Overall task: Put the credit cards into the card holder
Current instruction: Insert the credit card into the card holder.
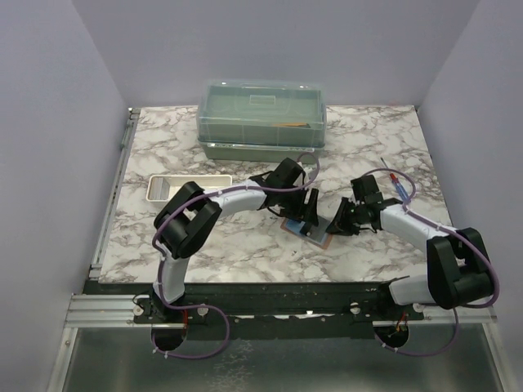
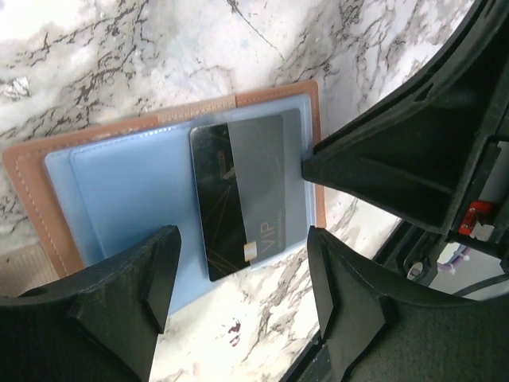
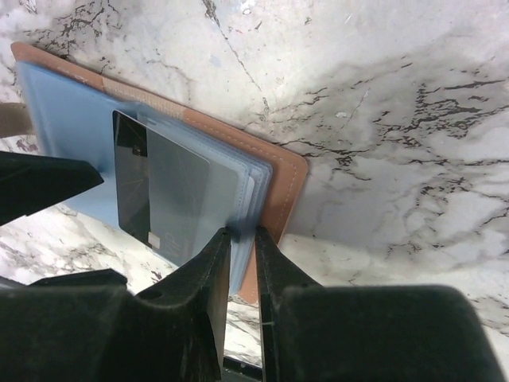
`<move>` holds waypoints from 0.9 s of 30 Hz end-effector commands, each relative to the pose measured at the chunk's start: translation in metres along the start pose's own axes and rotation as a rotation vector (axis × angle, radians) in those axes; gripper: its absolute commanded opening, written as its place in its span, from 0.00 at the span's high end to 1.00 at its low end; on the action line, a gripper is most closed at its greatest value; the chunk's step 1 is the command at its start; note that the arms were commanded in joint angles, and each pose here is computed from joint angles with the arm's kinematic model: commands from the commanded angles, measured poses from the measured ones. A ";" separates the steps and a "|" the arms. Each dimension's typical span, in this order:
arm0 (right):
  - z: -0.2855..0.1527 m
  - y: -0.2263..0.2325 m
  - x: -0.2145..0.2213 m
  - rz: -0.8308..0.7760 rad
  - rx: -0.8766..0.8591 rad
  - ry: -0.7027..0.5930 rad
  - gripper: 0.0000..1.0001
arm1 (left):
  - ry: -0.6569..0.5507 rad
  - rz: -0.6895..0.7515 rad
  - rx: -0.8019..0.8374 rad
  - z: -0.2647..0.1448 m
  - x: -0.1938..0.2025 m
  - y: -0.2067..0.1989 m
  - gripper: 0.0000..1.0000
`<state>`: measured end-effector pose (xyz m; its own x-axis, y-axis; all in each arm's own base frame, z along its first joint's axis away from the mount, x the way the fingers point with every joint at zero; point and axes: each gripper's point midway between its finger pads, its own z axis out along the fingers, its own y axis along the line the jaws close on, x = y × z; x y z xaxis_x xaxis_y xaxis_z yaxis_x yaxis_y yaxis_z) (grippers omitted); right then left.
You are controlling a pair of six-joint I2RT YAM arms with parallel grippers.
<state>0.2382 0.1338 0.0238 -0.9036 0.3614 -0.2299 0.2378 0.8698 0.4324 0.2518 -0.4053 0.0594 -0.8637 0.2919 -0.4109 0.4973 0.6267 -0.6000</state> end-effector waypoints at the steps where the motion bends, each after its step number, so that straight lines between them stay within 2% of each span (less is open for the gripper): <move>1: 0.007 -0.004 0.003 -0.010 0.005 0.007 0.81 | 0.026 0.007 -0.029 0.014 0.002 0.011 0.30; 5: 0.010 -0.005 0.006 -0.011 -0.002 0.016 0.81 | 0.065 0.007 0.049 0.016 0.008 -0.003 0.31; 9: 0.010 0.005 0.005 -0.006 -0.048 0.017 0.82 | 0.101 0.027 0.185 0.015 0.018 -0.041 0.33; 13: 0.003 0.005 0.000 0.017 -0.037 -0.017 0.82 | 0.139 0.013 0.254 0.021 0.029 -0.066 0.32; 16: -0.001 -0.003 -0.003 0.039 0.012 -0.041 0.82 | 0.137 0.016 0.235 0.025 0.032 -0.063 0.31; 22: -0.001 -0.005 -0.002 0.018 0.024 -0.034 0.79 | 0.066 -0.019 0.150 0.007 0.009 -0.037 0.27; 27: -0.003 0.001 -0.006 0.011 0.006 -0.036 0.76 | 0.086 -0.053 0.143 0.004 0.011 -0.033 0.27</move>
<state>0.2454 0.1322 0.0269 -0.8816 0.3948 -0.2588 0.2542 0.8590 0.4443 0.2232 -0.4289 0.0581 -0.8836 0.3437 -0.3180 0.4628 0.5387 -0.7040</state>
